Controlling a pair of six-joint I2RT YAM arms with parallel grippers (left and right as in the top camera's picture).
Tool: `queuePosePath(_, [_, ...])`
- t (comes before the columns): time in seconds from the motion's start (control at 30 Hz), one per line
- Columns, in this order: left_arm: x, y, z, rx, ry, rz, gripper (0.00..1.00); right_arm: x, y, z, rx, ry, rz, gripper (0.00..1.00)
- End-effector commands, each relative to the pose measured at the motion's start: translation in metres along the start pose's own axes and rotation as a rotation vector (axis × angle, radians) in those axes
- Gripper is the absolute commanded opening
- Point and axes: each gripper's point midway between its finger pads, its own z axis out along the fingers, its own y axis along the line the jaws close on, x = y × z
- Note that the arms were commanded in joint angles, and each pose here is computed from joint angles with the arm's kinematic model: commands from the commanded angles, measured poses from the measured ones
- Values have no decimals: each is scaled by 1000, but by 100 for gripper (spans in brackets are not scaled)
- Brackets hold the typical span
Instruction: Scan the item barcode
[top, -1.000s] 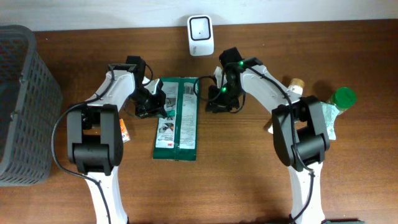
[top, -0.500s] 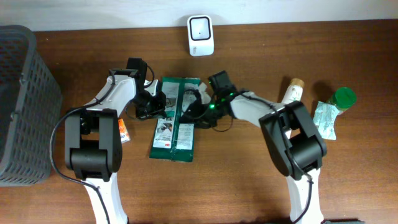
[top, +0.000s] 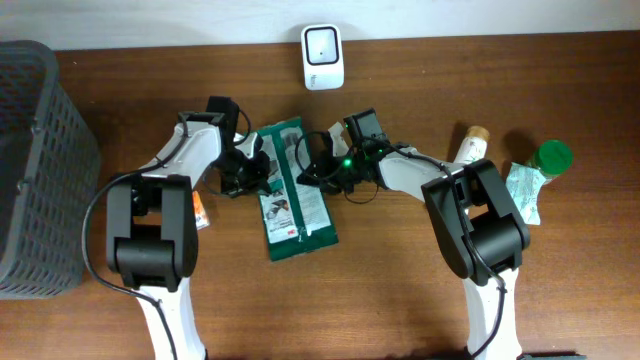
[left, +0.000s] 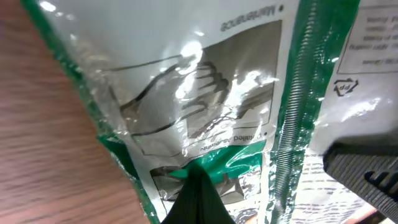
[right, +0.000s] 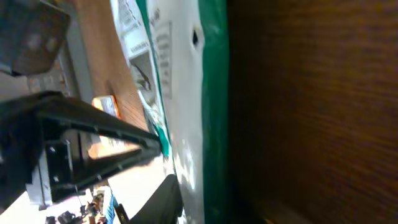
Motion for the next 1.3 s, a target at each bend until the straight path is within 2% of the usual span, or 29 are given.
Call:
queuePosePath(0.0, [23, 5, 34, -39, 101, -25, 0, 19, 0, 5, -20, 74, -5, 20])
queuePosePath(0.1, [24, 4, 35, -40, 101, -32, 0, 39, -2, 19, 35, 118, 5, 20])
queuePosePath(0.17, [25, 4, 35, -41, 105, -35, 0, 36, -2, 19, 39, 105, -5, 19])
queuePosePath(0.2, [25, 4, 35, -42, 105, -34, 0, 32, -5, 15, 39, 95, 4, 13])
queuePosePath(0.3, [21, 4, 35, -38, 91, -29, 0, 21, -12, 5, 39, 68, 24, 7])
queuePosePath(0.6, [33, -11, 41, -32, 131, -1, 0, -2, 0, -14, -23, 34, -34, 9])
queuePosePath(0.67, [31, -11, 41, -29, 122, 0, 0, 1, 3, -14, -43, 51, -54, 9])
queuePosePath(0.77, [29, -9, 40, -27, 116, -16, 0, 20, -8, -13, -4, 116, -45, 17])
queuePosePath(0.9, [26, -10, 41, -24, 102, -24, 0, 26, -14, -16, 18, 135, -48, 20])
queuePosePath(0.93, [26, -10, 41, -24, 102, -24, 0, 26, -17, -18, 20, 138, -42, 8])
queuePosePath(0.97, [26, -10, 41, -25, 102, -23, 0, 24, -20, -22, 23, 135, -28, 4])
queuePosePath(1.07, [21, -10, 39, -25, 86, 11, 0, 15, -20, -35, 17, 107, -48, 4])
queuePosePath(1.17, [1, -11, 4, -37, 8, 38, 18, 11, 4, -61, 6, 72, -188, 4])
queuePosePath(1.2, [-9, -10, -21, -61, -47, 42, 25, 9, 20, -72, -4, 51, -254, 4])
queuePosePath(1.27, [-22, -9, -66, -78, -146, 36, 32, 6, 42, -91, -18, 11, -324, 4])
